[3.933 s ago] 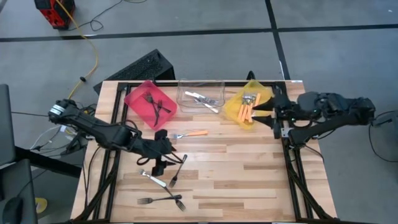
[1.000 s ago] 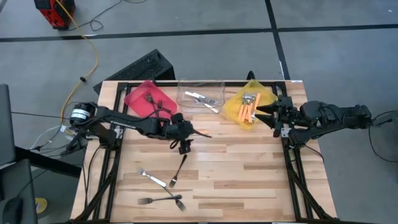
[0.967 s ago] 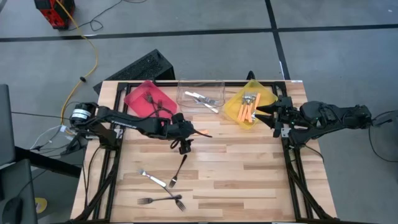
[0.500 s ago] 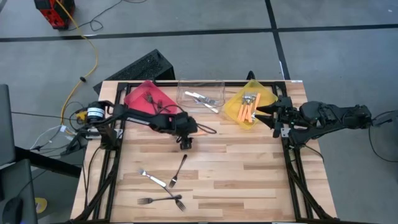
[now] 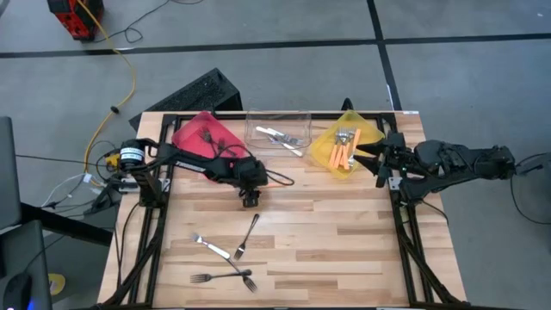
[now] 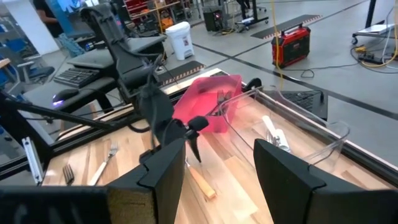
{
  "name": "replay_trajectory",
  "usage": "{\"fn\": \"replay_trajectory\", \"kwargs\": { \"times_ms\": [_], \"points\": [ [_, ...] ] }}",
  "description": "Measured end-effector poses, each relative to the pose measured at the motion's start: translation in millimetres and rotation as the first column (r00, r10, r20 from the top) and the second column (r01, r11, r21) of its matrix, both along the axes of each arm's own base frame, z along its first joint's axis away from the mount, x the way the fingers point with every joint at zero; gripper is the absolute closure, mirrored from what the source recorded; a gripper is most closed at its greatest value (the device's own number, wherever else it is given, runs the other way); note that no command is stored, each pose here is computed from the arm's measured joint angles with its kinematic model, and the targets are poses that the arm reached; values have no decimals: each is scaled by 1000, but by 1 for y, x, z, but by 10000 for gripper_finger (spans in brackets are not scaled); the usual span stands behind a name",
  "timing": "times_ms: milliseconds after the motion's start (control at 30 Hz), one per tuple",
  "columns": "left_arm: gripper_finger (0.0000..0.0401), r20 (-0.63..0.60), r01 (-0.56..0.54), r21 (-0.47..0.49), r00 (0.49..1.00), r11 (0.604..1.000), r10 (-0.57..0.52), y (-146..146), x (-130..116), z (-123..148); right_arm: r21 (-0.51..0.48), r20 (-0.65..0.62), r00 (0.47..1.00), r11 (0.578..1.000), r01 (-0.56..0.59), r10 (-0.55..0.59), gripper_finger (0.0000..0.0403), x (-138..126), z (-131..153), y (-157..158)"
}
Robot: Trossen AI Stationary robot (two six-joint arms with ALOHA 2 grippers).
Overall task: Sort silverware by color (type)
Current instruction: Put the orange fork into the yellow bin
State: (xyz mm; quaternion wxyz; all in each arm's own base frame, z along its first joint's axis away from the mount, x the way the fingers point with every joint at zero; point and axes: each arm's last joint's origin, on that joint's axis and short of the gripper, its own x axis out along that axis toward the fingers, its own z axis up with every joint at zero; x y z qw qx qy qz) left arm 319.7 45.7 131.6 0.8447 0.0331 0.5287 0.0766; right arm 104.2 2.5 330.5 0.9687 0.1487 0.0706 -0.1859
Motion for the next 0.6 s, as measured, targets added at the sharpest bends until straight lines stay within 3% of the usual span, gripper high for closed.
{"fn": "replay_trajectory", "kwargs": {
  "times_ms": [167,267,600],
  "points": [
    [171,4,-15,16,1000,1000,15,-1,-5,-5,0,0,1000,1000,11,-11,186,0,0,-1],
    [197,3,-5,7,1000,1000,5,-3,-5,-5,0,1,1000,1000,18,-18,186,0,0,-2],
    [377,-59,9,-46,998,999,-11,-4,-9,-12,35,20,999,999,38,-39,186,0,1,-3]
  ]
}}
